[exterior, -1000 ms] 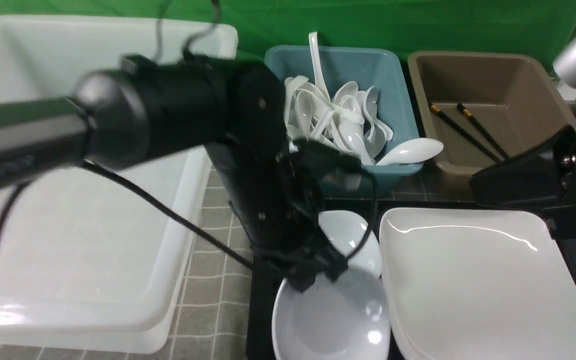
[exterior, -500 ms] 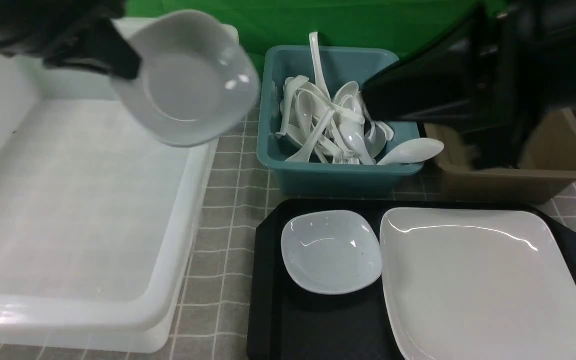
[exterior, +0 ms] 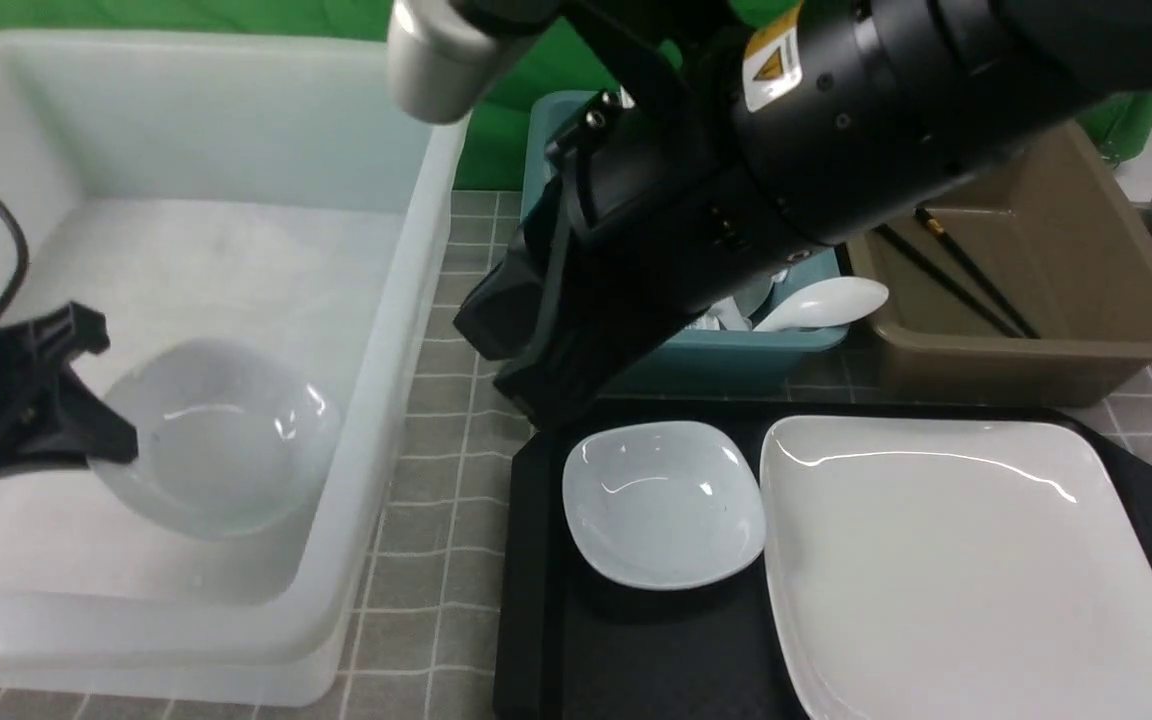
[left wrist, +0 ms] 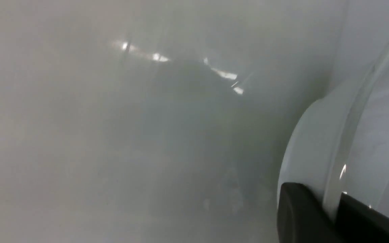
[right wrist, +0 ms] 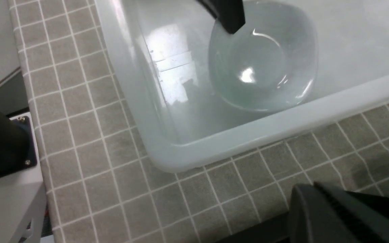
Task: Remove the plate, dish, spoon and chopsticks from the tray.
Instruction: Use the left arm to put the small plate into the large storage box on the left, then use the left arm to grab a small plate from the dinner plate
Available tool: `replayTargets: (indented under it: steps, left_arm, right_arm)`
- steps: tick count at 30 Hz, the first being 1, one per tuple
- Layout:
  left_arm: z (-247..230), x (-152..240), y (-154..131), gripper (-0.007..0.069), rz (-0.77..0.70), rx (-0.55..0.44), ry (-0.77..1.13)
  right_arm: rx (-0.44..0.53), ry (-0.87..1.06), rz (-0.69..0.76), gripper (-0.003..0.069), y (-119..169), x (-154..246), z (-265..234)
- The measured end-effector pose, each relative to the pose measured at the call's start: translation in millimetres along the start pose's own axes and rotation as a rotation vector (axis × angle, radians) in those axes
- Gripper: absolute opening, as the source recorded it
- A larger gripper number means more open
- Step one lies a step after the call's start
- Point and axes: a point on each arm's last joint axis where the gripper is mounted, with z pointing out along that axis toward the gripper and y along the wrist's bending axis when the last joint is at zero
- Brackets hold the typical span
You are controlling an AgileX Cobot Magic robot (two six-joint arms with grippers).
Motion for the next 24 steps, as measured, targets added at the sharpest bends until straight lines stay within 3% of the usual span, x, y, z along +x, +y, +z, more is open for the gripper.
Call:
replayTargets:
  steps: [4,11,14,18,22,24]
  left_arm:
    - [8,9,9,0.015,-0.016,-0.042,0.005]
    - [-2,9,2,0.0445,0.012,-0.025,0.103]
    - [-22,0,-10,0.0477,0.013,-0.035,0.112]
    - [-50,-9,-29,0.0425,0.06,-0.083,0.033]
    - [-71,-3,-106,0.0122,0.318,-0.015,-0.058]
    - [-67,7,-142,0.0052,0.437,0.038,-0.057]
  right_arm:
    - [0.002,-0.009,-0.001,0.0023,0,-2,0]
    - [0.004,0.011,-0.005,0.0023,0,0,-1]
    - [0.053,0.049,0.019,0.0023,-4,3,-6]
    - [0.153,0.092,0.043,0.0026,-12,10,-28]
    - [0.278,0.168,0.111,0.0027,-33,31,-75]
    - [0.318,0.204,0.166,0.0027,-44,46,-88]
